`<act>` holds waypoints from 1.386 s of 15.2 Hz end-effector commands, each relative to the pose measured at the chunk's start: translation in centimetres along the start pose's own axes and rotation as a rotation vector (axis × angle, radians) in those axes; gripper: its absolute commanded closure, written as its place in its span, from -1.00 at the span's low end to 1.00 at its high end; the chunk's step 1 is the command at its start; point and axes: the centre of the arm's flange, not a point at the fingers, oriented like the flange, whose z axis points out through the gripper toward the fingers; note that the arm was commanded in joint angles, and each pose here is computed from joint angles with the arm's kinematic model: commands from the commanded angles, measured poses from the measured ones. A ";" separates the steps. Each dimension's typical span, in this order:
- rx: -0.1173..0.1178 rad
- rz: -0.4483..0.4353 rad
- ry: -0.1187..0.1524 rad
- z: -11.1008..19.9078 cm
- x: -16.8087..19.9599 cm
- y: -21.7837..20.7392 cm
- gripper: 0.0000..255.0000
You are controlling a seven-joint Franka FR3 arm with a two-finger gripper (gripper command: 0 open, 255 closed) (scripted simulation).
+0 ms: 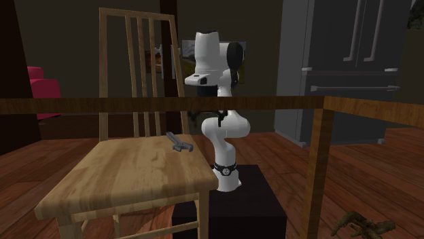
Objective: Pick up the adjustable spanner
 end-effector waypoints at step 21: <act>-0.029 -0.354 0.093 5.9 -2.6 12.1 1.00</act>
